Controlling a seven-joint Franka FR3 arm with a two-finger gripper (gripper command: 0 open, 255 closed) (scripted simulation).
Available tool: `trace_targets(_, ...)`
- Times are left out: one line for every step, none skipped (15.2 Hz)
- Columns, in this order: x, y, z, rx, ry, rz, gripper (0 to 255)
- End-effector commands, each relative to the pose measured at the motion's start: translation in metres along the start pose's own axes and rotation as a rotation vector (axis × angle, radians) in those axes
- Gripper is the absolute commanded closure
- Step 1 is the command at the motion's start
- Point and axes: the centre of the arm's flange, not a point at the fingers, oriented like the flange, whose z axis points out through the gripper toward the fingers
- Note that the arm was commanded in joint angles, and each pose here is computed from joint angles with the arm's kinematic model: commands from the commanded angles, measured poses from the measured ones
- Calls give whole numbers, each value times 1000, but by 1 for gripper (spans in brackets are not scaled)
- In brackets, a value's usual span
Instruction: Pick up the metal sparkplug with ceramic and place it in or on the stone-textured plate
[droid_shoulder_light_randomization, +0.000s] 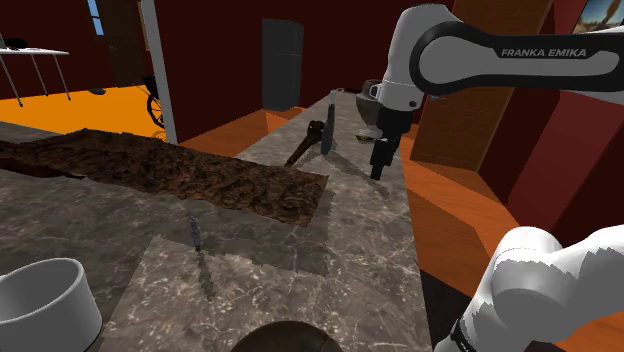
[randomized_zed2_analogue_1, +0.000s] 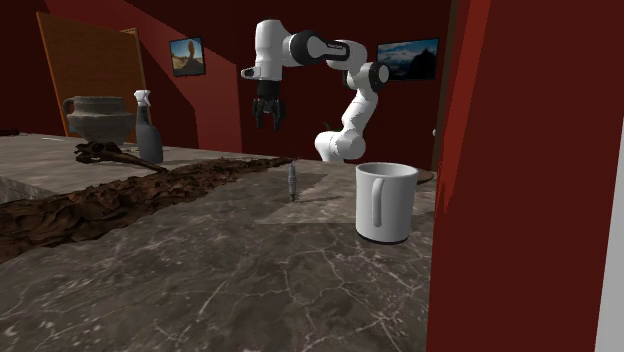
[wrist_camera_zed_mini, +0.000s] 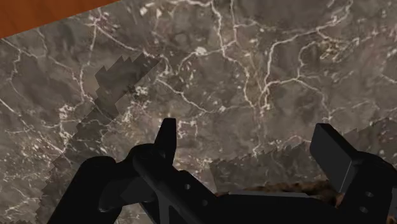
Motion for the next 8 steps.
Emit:
trace_targets(0,0,0,0,0,0,0)
trace_targets(7,-11,1,-1,4,-6,0)
trace_targets(14,-22,2,-2,9,-11,0)
trace_targets(21,-32,3,-3,13,-17,0)
trace_targets(28,-43,4,-4,18,-23,0)
trace_targets(35,-54,5,-5,22,-29,0)
trace_targets(42,-65,6,-6,27,-34,0)
trace_targets(48,-76,7,-7,31,-40,0)
